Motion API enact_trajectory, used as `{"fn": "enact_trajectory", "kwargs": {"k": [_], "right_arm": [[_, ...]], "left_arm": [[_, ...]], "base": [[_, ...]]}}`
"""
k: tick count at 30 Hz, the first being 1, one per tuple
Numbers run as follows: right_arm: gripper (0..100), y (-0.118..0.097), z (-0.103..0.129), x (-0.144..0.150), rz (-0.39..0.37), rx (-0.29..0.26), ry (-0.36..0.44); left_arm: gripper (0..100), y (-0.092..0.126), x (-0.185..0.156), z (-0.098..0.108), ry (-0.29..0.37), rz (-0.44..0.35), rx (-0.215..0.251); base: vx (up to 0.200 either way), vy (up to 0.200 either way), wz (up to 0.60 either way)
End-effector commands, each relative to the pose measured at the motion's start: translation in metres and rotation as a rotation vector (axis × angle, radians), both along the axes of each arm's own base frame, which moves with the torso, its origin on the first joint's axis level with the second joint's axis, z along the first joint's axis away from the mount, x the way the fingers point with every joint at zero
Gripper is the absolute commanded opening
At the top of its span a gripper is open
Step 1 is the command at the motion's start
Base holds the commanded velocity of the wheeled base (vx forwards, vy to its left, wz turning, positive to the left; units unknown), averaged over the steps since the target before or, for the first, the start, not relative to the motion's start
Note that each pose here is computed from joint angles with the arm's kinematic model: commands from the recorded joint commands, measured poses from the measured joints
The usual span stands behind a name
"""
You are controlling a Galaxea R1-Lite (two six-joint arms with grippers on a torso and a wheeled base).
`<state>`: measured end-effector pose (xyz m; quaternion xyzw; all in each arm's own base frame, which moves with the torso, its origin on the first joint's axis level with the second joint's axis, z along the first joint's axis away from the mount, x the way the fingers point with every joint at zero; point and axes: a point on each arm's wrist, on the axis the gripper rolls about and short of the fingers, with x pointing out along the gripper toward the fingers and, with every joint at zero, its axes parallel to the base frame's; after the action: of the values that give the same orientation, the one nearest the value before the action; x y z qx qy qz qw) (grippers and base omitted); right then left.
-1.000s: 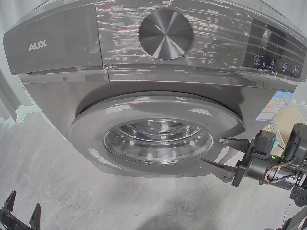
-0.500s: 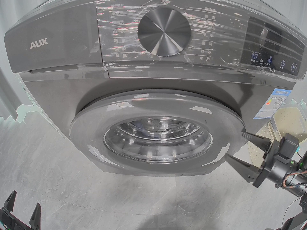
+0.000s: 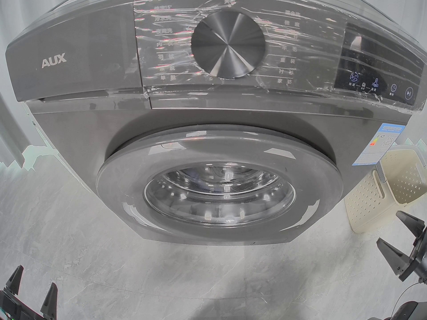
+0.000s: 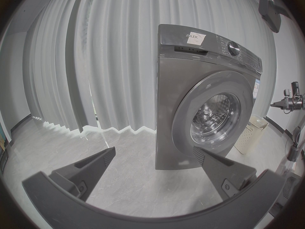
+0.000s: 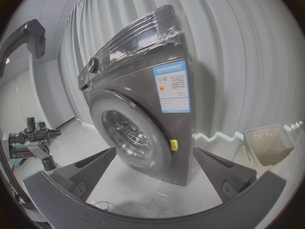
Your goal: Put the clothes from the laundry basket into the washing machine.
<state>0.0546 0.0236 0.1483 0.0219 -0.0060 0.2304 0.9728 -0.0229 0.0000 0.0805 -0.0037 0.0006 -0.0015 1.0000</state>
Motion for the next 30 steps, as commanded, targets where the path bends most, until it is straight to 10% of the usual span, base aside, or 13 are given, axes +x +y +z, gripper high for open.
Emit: {"fn": "enact_trajectory", "kwargs": {"k": [1,14,30], "right_arm": [[100,-0.022,-0.024,-0.065,-0.258,0.010,-0.157],[100,-0.024,-0.072,-0.077,-0.494,-0.005,0.015],[100,-0.023,-0.072,-0.078,-0.424,-0.057,0.005]], "left_arm": [[100,0.000,0.000,-0.005,0.000,-0.002,-0.002],[100,0.000,0.000,-0.004,-0.001,-0.003,-0.006],[100,0.000,0.000,-0.004,-0.001,0.000,-0.014]], "base": [[0.000,0.000,0.00],[0.000,0.000,0.00],[0.000,0.000,0.00]]}}
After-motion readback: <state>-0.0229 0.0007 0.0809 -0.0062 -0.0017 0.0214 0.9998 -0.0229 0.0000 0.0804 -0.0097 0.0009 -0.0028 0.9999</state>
